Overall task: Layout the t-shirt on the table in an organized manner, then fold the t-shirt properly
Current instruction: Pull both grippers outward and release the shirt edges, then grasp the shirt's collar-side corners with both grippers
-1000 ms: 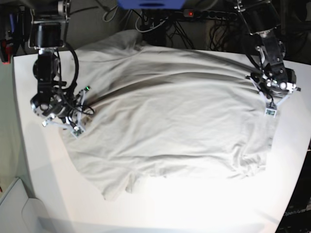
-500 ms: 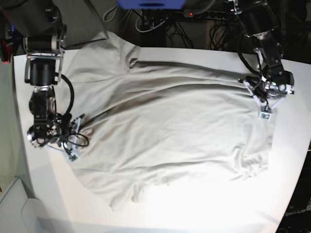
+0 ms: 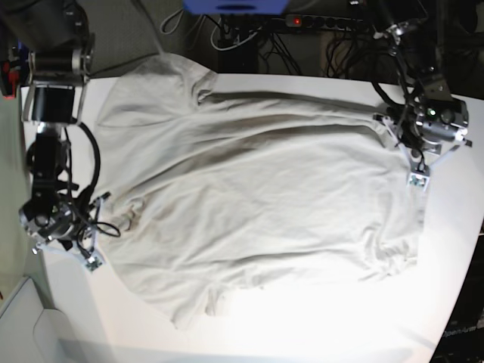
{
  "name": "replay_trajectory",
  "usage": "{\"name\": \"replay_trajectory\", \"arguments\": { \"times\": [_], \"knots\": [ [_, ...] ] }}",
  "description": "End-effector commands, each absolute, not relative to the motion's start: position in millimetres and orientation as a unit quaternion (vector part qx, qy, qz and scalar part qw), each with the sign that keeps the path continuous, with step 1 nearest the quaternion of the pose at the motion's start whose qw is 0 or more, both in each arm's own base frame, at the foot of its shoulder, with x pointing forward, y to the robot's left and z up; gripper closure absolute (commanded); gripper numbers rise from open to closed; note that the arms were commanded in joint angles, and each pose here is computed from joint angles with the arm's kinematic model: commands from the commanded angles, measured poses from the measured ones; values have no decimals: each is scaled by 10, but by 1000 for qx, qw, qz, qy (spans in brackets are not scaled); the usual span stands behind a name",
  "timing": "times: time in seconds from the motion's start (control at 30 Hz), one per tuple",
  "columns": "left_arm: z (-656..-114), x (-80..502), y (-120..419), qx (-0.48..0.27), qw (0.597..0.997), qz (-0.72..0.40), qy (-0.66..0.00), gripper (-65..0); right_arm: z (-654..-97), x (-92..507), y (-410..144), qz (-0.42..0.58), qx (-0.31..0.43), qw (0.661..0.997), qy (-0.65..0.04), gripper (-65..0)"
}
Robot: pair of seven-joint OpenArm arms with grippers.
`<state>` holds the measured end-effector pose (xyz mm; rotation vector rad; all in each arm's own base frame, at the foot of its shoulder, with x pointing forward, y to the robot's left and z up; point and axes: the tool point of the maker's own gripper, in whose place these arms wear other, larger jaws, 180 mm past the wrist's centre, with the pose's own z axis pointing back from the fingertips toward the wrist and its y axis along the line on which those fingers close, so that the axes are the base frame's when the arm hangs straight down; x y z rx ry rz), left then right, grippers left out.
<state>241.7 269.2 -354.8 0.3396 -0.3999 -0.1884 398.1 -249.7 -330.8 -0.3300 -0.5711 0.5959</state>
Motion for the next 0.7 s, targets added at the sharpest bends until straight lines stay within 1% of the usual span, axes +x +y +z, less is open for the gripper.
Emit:
{"name": "replay_trajectory", "arguments": {
  "times": [0.0, 0.07, 0.17, 0.27, 0.33, 0.4, 0.47, 0.53, 0.67],
  "knots": [
    [-3455, 2433, 2754, 184, 957, -93, -205, -36, -3159, 3986, -2537, 289, -177, 895, -290, -69],
    [-3466, 2343, 2818, 193, 957, -98, -194, -106, -3161, 3794, -2504, 296, -189, 891, -286, -116],
    [-3561, 2148, 2882, 198, 959, -108, -171, -233, -3193, 3482, -2458, 308, -202, 889, -273, -196],
    [-3570, 2055, 2979, 210, 958, -116, -157, -351, -3236, 3229, -2405, 321, -205, 886, -265, -260],
    [-3555, 2005, 3080, 217, 956, -109, -162, -403, -3284, 3084, -2379, 327, -204, 886, -259, -292],
    [-3520, 1996, 3185, 222, 954, -91, -181, -430, -3345, 2956, -2360, 333, -201, 887, -249, -325],
    [-3484, 2010, 3268, 226, 951, -78, -199, -434, -3415, 2859, -2343, 336, -195, 889, -241, -349],
    [-3452, 2044, 3304, 227, 948, -69, -214, -434, -3464, 2813, -2310, 334, -188, 893, -238, -358],
    [-3530, 2149, 3266, 210, 947, -68, -231, -434, -3461, 2768, -2439, 285, -185, 909, -241, -360]
  ]
}}
